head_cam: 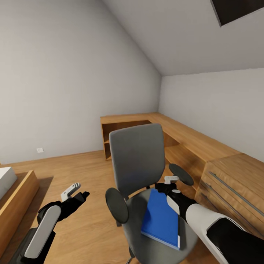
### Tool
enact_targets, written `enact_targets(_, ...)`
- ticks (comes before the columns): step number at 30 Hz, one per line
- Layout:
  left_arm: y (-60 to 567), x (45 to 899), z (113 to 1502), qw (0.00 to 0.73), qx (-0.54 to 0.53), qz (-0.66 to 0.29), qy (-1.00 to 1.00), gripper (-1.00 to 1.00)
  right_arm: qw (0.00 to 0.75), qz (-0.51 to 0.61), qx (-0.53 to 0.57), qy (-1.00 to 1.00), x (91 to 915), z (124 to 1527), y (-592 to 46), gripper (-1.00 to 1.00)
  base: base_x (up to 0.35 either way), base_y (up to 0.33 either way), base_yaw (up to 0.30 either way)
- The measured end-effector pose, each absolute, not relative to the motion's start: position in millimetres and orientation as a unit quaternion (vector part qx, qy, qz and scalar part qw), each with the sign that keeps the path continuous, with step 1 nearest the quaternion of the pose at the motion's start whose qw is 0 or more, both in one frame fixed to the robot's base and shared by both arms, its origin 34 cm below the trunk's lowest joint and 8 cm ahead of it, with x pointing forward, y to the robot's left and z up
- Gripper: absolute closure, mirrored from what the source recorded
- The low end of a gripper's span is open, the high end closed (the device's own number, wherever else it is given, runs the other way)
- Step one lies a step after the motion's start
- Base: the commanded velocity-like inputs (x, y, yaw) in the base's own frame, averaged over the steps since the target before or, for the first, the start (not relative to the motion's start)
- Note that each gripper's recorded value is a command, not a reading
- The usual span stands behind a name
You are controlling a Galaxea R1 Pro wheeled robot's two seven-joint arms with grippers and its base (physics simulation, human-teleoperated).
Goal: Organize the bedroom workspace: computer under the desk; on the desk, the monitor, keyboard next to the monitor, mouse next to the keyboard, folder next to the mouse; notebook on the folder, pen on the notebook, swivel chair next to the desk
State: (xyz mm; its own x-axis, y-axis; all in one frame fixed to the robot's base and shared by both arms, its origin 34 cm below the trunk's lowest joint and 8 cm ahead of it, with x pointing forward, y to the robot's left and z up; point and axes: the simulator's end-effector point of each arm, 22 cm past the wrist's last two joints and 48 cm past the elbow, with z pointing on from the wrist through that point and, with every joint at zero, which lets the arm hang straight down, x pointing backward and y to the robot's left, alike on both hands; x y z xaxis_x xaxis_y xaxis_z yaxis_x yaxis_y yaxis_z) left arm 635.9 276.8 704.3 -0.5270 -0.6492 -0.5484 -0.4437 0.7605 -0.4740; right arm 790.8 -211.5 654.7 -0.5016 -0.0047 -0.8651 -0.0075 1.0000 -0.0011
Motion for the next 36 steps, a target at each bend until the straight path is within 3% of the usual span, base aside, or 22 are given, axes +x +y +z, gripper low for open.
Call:
enact_targets(17,278,638,714,0.380,-0.314,-0.142,0.858,-1.00,0.467,0.020,-0.020,0.884,779,640,-173,-1.00,0.065,0.041,0.000)
enact_targets(36,279,633,681,0.386,-0.314,-0.143,0.856,-1.00,0.444,0.021,-0.022,0.896,766,593,-172,-1.00,0.001,0.000,0.000)
